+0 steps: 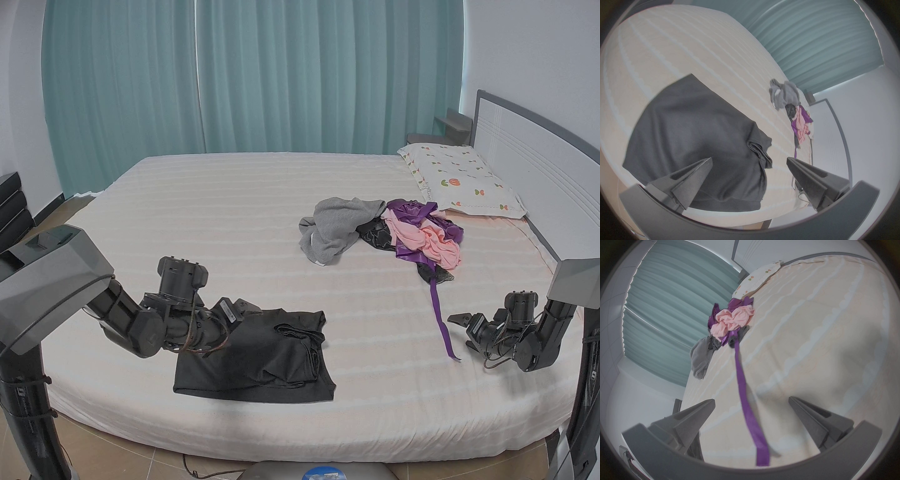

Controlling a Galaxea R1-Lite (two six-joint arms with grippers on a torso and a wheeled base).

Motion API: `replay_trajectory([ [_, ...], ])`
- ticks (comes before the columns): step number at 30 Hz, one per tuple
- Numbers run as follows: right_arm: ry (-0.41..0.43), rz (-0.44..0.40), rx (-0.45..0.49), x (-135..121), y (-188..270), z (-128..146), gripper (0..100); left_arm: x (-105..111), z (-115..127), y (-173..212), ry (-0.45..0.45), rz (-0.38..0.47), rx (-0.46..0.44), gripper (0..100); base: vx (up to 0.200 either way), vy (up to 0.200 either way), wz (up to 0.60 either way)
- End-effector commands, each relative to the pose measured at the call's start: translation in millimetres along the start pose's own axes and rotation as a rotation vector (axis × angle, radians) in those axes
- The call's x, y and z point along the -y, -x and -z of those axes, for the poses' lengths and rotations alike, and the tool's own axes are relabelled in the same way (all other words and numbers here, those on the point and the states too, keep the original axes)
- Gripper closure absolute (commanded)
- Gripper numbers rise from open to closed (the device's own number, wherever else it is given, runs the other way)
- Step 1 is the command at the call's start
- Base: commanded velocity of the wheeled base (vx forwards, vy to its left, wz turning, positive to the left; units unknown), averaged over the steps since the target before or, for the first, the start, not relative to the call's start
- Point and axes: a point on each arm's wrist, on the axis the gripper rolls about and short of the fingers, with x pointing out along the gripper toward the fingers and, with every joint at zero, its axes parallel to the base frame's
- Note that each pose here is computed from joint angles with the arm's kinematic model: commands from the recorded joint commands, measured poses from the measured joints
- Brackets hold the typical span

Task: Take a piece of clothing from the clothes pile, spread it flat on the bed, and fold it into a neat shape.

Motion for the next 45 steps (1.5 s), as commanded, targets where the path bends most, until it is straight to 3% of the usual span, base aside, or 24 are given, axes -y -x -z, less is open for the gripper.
replay_trajectory([
  [1,0.020,-0.025,-0.017,-12,4,8,0,-27,-12,13,0.067,-0.014,0.013,0,0.000,0.200,0.00],
  [11,0.082,-0.100,-0.052,-32,22,39,0,-46,-23,11,0.105,-0.018,-0.004,0,0.000,0.200,0.00],
  [22,0.180,-0.208,-0.153,-63,23,85,0,-43,-21,5,0.091,0.005,0.002,0,0.000,0.200,0.00],
  [27,0.196,-0.232,-0.175,-63,21,91,0,-43,-21,5,0.090,0.003,0.003,0,0.000,0.200,0.00],
  [45,0.253,-0.224,-0.193,-52,30,95,0,-45,-19,3,0.069,-0.005,-0.005,0,0.000,0.000,0.00],
])
